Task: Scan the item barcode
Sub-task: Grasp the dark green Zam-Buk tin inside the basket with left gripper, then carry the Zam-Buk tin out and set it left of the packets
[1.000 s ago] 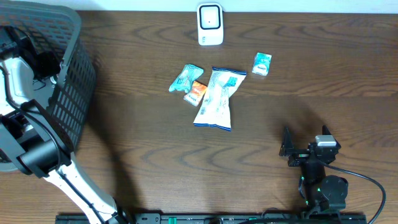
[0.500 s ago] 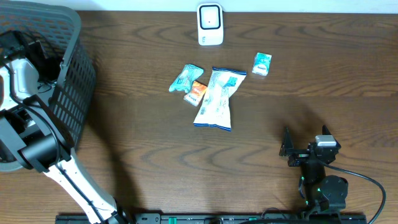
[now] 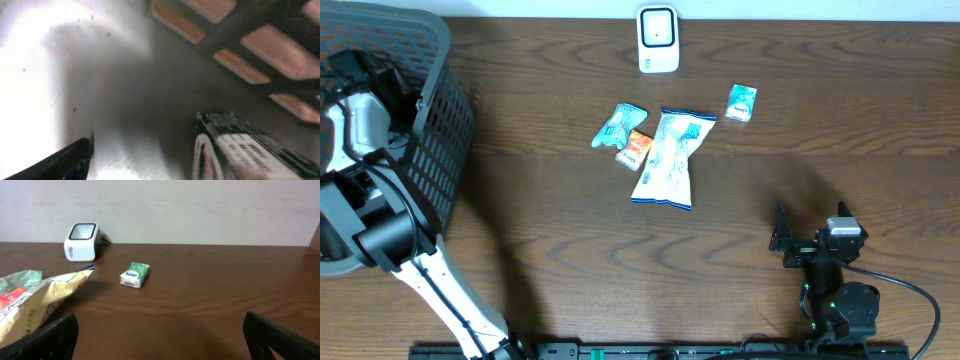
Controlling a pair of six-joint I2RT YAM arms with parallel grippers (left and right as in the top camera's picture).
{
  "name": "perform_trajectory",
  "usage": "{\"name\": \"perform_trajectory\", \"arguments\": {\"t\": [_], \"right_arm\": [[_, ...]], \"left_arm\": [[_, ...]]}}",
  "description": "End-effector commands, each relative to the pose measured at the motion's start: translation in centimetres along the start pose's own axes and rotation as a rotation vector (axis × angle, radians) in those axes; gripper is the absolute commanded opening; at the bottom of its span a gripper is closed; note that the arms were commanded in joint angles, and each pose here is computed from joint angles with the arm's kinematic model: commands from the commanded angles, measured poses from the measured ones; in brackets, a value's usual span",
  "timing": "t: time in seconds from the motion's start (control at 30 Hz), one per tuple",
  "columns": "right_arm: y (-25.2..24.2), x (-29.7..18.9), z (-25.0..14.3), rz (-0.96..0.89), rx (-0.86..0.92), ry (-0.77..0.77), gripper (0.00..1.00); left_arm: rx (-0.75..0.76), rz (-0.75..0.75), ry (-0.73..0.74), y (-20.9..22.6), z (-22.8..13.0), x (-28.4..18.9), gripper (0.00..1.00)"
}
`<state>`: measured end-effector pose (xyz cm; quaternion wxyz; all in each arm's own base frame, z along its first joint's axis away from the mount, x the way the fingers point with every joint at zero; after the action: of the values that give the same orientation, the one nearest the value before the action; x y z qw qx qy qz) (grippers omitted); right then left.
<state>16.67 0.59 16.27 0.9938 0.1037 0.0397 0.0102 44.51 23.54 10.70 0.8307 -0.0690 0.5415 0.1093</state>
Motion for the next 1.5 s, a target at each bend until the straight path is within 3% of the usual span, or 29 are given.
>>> {"name": "perform_trajectory", "arguments": {"t": [0.0, 0.1, 0.13, 0.27, 0.37, 0.7, 0.87, 1.2, 1.47], "right_arm": [[0.0, 0.0, -0.1, 0.001, 0.01, 0.004, 0.99], [0.0, 0.0, -0.1, 0.001, 0.01, 0.004, 0.99], [0.0, 0.0, -0.1, 0.001, 0.01, 0.004, 0.99], [0.0, 0.0, -0.1, 0.001, 0.01, 0.004, 0.99], [0.0, 0.0, -0.1, 0.001, 0.01, 0.004, 0.99], [0.0, 0.0, -0.1, 0.001, 0.01, 0.004, 0.99], [0.0, 0.0, -0.1, 0.001, 0.01, 0.004, 0.99], [0.0, 0.0, -0.1, 0.001, 0.01, 0.004, 0.99], [0.0, 0.0, -0.1, 0.001, 0.01, 0.004, 0.99]], "left_arm": [[-0.012, -0.003, 0.029, 0.0, -0.7, 0.5, 0.92], [-0.008, 0.008, -0.024, 0.0, 0.4, -1.4, 0.92], [-0.016, 0.01, -0.036, 0.0, 0.6, -2.0, 0.87], [-0.051, -0.002, -0.011, -0.2, 0.2, -1.9, 0.49], [-0.056, -0.011, 0.016, -0.3, -0.5, -1.3, 0.39], [-0.056, -0.011, 0.017, -0.3, -0.7, -1.1, 0.38], [-0.057, 0.001, -0.044, -0.3, 0.4, -3.8, 0.38], [-0.117, 0.025, -0.347, -1.3, 3.3, -18.3, 0.38], [-0.139, -0.254, -0.661, -5.7, 2.1, -32.8, 0.38]]}}
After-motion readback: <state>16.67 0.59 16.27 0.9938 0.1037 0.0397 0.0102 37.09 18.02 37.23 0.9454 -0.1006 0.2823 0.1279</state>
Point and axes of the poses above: each gripper's point midway between its finger pads, its own x axis out along the fingers, its own y axis along the line the jaws close on, z = x × y, the point moved 8 cm from there along -x, back along the fingers, and after that the axes turned 11 degrees about x, right-handed, at the moved point
